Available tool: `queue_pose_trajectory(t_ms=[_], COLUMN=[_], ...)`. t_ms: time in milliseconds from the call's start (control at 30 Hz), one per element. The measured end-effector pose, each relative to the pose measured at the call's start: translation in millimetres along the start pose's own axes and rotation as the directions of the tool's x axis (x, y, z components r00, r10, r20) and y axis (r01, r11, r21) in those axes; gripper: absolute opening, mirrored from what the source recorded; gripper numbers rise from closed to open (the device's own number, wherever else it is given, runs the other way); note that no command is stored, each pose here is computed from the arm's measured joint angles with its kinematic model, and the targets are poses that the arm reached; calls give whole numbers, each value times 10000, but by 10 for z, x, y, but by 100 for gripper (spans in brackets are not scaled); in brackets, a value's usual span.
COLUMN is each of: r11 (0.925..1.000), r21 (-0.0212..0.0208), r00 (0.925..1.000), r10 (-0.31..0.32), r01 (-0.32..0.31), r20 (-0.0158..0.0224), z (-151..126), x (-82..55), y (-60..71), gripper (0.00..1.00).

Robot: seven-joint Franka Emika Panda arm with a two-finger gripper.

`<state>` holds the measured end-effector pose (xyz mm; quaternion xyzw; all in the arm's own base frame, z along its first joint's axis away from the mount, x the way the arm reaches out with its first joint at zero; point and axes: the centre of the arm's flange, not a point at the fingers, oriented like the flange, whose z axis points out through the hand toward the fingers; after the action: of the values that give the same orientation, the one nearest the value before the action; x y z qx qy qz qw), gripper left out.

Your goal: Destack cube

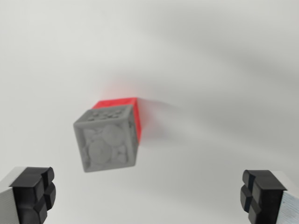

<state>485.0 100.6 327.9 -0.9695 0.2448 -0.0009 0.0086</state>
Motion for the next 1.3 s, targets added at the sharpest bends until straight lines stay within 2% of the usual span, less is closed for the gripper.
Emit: queue_pose_trajectory(t_ms=[67,267,567,633,667,767,900,1133,1233,1300], r11=[9999,9979,9897,9882,9878,9874,9872,9872,9873,9873], r21=[-24,-80,-172,-174,-167,-165,-196,-174,-179,-189], r00=[9999,9980,9899,9883,9879,9875,9874,9874,9874,9875], r10=[-127,-636,-1420,-1524,-1550,-1575,-1582,-1584,-1580,-1576], r01=[127,636,1421,1524,1550,1576,1583,1585,1581,1578], r20=[15,24,52,40,28,34,100,57,64,84], z=[45,207,458,511,541,660,886,1120,1223,1311], x=[-52,-244,-547,-592,-596,-585,-580,-576,-580,-583], y=[-2,-16,-32,-39,-42,-46,-40,-33,-28,-21], gripper=[100,100,100,100,100,100,100,100,100,100])
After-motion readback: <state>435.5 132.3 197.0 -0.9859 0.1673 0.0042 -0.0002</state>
